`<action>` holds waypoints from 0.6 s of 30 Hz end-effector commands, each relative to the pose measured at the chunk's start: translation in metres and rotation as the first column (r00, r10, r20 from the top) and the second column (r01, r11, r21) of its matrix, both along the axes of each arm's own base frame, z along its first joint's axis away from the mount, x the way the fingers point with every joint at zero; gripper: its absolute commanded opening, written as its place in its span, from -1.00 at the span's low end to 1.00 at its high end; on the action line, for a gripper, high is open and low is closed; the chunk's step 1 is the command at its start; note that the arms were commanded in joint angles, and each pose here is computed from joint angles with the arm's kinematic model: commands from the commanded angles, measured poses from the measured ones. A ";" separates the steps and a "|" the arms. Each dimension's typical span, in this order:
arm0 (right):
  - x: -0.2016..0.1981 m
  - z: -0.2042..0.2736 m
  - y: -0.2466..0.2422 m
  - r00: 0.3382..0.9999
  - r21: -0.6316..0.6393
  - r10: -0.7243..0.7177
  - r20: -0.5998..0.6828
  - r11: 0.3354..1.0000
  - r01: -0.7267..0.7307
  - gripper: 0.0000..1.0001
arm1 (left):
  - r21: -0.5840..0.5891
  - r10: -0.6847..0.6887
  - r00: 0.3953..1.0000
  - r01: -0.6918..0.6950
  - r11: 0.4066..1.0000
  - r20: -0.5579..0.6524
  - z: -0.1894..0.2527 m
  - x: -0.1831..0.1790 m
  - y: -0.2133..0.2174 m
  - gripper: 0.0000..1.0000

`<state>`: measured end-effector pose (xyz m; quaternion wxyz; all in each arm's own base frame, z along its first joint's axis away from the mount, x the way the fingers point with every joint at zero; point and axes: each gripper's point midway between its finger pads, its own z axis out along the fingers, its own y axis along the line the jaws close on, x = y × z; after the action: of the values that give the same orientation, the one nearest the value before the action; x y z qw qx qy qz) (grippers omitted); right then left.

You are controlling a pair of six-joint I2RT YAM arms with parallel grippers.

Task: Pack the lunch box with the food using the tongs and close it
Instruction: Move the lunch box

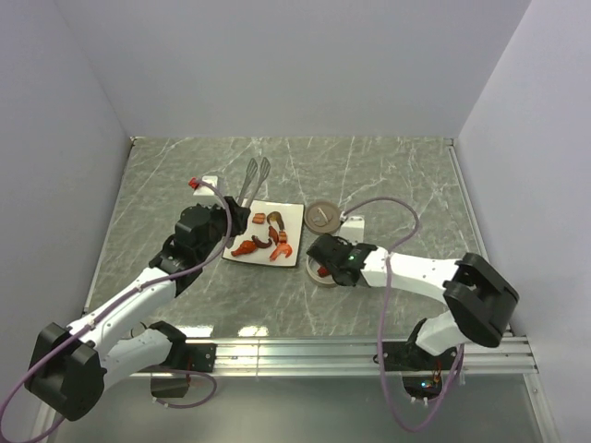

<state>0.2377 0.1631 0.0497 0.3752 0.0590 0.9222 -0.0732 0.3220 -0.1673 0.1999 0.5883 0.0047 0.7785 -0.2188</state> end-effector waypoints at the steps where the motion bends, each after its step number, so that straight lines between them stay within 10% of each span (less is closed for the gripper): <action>1: 0.022 0.020 0.003 0.997 -0.066 -0.028 0.071 0.997 0.033 -0.58 | -0.030 -0.021 0.997 0.023 0.999 0.080 0.023 0.000 -0.001 -0.08; 18: 0.091 0.010 0.007 0.997 -0.103 -0.039 0.060 0.994 0.045 -0.63 | -0.030 -0.007 0.997 0.009 1.000 0.074 0.020 0.001 0.005 -0.09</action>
<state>0.3078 0.1637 0.0509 0.3816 0.0571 0.9129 -0.1332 0.3221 -0.1613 0.2009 0.5906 0.0010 0.7765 -0.2197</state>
